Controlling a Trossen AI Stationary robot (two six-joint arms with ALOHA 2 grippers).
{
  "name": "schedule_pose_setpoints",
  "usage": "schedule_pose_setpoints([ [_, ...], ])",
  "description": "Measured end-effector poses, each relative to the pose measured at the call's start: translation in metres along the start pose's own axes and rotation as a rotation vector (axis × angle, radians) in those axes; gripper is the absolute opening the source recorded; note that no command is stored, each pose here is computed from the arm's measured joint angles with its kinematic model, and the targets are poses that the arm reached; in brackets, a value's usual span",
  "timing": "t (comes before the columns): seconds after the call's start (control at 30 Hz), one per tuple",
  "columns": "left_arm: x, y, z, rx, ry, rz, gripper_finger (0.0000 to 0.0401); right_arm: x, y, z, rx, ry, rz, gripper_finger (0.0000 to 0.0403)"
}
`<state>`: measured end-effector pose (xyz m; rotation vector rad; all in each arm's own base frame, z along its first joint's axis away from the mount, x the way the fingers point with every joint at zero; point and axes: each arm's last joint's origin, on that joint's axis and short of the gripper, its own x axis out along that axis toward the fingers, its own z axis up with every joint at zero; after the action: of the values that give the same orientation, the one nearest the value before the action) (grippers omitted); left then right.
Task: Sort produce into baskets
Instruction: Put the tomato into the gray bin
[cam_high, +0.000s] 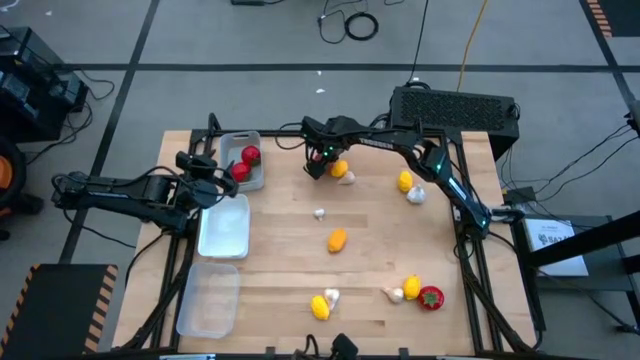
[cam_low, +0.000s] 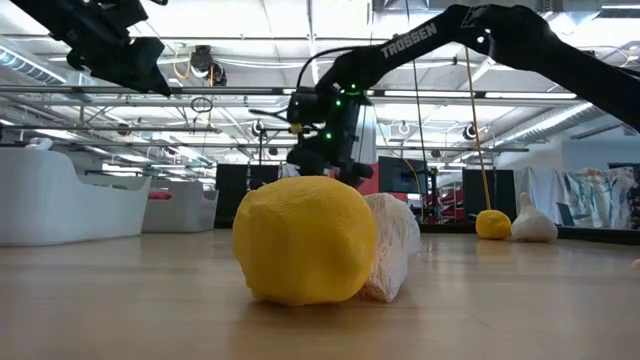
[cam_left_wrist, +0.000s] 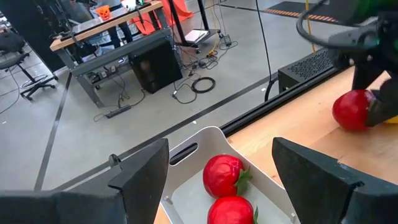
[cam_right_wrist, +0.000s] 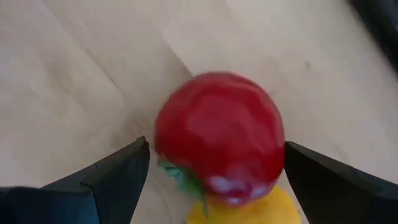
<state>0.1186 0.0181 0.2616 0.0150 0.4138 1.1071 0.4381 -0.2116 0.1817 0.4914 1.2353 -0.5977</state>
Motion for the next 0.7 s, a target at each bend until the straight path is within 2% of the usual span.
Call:
schedule_pose_setpoints([
  [0.23,0.000,0.000,0.000,0.000,0.000,0.000,0.0293,0.014,0.000,-0.004,0.004,-0.014,0.000,0.0352],
  [0.57,0.000,0.000,0.000,0.000,0.000,0.000,0.0293,0.016,0.002,-0.001,-0.023,-0.052,0.010,0.0351],
  [0.7,0.000,0.000,0.000,0.000,0.000,0.000,0.0293,0.016,0.002,-0.002,-0.028,-0.048,0.009,0.0324],
])
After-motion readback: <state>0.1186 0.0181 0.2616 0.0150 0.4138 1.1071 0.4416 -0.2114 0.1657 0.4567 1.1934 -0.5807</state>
